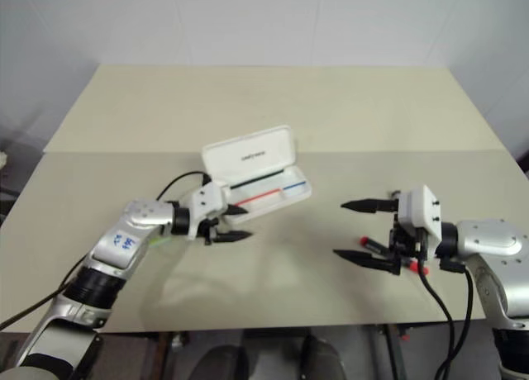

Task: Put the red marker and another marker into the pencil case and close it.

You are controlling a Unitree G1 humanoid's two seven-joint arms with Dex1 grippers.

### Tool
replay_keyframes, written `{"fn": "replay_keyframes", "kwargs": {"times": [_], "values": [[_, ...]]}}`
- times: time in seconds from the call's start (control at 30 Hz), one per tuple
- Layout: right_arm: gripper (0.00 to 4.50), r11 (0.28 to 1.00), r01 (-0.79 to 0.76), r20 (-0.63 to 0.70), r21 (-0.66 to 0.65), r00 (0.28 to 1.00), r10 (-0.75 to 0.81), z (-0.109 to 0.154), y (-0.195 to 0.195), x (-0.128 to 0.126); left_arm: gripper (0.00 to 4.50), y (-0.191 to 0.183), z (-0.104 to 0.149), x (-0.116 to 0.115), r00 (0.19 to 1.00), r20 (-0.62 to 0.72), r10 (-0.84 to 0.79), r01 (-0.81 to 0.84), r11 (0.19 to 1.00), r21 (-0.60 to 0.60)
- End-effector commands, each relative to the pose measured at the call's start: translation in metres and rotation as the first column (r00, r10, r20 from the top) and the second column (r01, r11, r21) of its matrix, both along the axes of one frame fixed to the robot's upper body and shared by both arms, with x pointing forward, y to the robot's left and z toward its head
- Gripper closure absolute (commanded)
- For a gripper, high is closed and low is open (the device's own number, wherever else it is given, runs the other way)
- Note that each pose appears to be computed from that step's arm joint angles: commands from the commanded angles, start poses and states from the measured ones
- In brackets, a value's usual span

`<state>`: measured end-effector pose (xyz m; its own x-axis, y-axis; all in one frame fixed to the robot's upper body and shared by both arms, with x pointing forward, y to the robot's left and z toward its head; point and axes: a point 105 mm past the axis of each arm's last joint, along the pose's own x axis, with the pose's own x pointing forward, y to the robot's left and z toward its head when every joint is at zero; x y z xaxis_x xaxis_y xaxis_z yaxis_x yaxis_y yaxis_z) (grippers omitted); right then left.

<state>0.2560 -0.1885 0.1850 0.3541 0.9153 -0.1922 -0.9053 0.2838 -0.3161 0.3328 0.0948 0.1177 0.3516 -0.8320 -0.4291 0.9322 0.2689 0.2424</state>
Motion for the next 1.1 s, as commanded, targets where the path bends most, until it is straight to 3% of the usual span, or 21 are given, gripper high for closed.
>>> {"fn": "replay_keyframes", "kwargs": {"times": [0.03, 0.4, 0.57, 0.7, 0.93, 1.1], "values": [[0.0, 1.0, 0.019, 0.076, -0.009, 0.997, -0.018, 0.017, -0.008, 0.001, 1.6, 0.0, 0.005, 0.005, 0.999, 0.02, 0.025, -0.026, 0.999, 0.032], [0.0, 0.999, 0.018, 0.104, -0.032, 0.994, -0.015, 0.03, -0.009, 0.005, 1.6, 0.0, -0.009, 0.002, 0.998, -0.055, 0.026, -0.017, 0.985, 0.174], [0.0, 0.999, 0.012, 0.13, -0.04, 0.991, -0.007, 0.039, -0.007, 0.008, 3.05, -0.002, -0.013, 0.002, 0.998, -0.064, 0.008, 0.006, 0.976, 0.219], [0.0, 0.999, 0.008, 0.14, -0.04, 0.99, -0.002, 0.043, -0.006, 0.009, 4.47, -0.005, -0.015, 0.002, 0.998, -0.066, 0.003, 0.012, 0.973, 0.23], [0.0, 0.999, 0.005, 0.146, -0.042, 0.989, 0.002, 0.046, -0.004, 0.009, 4.47, -0.022, -0.011, -0.005, 0.995, -0.076, -0.066, 0.079, 0.981, 0.177], [0.0, 0.999, 0.008, 0.135, -0.037, 0.991, -0.003, 0.045, -0.005, 0.01, 4.47, -0.037, 0.004, -0.026, 0.978, -0.086, -0.19, 0.201, 0.968, 0.147]]}}
